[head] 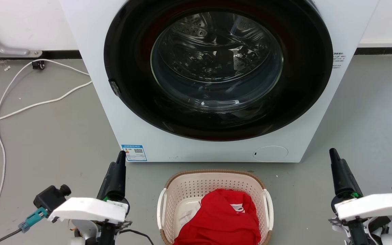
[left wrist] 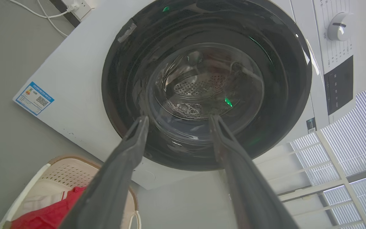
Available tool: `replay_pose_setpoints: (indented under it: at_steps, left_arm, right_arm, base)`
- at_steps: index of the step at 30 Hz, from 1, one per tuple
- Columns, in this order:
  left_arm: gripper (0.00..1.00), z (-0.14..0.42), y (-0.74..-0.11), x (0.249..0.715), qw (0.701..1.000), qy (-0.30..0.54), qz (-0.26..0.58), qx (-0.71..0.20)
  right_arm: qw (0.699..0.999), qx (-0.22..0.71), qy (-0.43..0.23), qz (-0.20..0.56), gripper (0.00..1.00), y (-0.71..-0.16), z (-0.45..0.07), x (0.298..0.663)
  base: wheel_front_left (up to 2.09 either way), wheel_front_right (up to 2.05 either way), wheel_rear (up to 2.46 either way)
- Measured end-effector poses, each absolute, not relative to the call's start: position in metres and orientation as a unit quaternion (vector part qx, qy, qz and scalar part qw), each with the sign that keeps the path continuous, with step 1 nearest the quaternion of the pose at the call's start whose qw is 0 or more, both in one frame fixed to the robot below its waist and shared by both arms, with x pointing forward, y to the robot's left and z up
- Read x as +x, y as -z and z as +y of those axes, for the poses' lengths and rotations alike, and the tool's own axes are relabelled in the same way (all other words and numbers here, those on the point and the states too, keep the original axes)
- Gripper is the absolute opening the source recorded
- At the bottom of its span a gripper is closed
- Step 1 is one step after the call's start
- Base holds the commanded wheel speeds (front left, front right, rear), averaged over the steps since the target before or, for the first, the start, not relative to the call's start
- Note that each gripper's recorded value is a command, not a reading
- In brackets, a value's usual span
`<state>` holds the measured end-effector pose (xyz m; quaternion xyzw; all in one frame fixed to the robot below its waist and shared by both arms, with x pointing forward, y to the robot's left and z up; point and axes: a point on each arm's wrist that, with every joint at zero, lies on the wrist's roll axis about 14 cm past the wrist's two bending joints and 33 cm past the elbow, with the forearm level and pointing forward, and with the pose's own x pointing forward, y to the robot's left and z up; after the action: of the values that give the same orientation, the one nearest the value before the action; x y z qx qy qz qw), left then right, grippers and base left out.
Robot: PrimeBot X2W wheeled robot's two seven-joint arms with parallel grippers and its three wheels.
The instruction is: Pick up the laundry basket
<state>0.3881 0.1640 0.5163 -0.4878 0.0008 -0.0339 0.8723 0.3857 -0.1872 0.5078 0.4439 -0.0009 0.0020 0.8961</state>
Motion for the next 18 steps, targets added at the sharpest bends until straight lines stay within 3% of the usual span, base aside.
replay_pose_setpoints:
  at_steps: [5,18]
  left_arm:
    - [1.0,0.157,-0.517,0.387,0.911,0.046,0.0,-0.41]
    - [1.0,0.148,-0.518,0.386,0.953,0.064,-0.004,-0.297]
  right_arm:
    - [0.932,0.362,-0.015,-0.002,1.0,-0.51,-0.18,0.386]
    - [0.967,0.253,-0.031,-0.004,1.0,-0.51,-0.172,0.386]
  base:
    - [0.0,0.0,0.0]
    - [0.0,0.0,0.0]
